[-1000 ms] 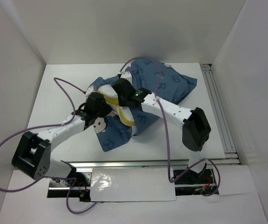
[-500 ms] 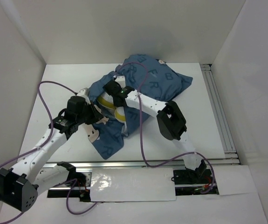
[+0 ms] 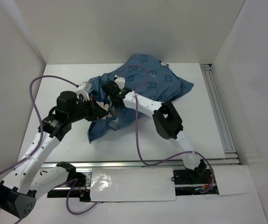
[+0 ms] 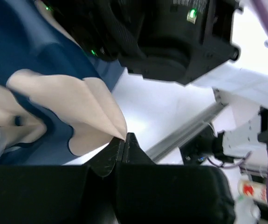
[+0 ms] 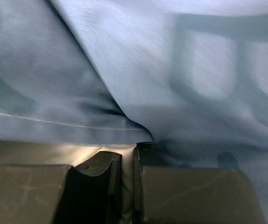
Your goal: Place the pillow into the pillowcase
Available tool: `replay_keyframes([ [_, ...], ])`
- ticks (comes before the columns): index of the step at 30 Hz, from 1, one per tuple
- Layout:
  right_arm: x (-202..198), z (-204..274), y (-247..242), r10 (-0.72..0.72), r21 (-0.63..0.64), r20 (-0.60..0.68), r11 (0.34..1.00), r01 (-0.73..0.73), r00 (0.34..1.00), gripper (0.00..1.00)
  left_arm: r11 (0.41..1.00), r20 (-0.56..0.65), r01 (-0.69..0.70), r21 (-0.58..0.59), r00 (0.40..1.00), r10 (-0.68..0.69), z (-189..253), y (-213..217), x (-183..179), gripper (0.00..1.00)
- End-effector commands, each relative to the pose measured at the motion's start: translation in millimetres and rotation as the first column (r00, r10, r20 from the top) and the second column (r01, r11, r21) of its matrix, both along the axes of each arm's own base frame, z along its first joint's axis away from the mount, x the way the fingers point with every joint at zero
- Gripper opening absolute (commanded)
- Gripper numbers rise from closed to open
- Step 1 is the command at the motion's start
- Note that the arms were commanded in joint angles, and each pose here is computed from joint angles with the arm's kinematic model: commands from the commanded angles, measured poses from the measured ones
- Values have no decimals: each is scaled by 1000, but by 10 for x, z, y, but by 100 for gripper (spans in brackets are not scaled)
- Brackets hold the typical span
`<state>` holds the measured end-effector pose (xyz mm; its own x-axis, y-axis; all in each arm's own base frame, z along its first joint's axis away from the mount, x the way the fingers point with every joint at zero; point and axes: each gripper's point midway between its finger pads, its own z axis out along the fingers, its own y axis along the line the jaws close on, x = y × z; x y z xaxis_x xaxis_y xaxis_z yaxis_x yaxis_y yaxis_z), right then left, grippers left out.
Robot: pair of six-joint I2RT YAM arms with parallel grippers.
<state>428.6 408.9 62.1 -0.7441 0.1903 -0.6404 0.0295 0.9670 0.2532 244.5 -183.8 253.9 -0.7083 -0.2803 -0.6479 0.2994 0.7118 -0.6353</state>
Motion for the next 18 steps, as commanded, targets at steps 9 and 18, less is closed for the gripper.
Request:
replay_keyframes([
  [9,-552,-48,-405,59,-69,-2,996,-59,998,31,970,-65,-221,97,971,228,-166,329,70,42],
  [18,-1157,1081,-459,327,98,198,931,-351,924,83,857,-105,-453,247,866,489,-465,790,198,83],
])
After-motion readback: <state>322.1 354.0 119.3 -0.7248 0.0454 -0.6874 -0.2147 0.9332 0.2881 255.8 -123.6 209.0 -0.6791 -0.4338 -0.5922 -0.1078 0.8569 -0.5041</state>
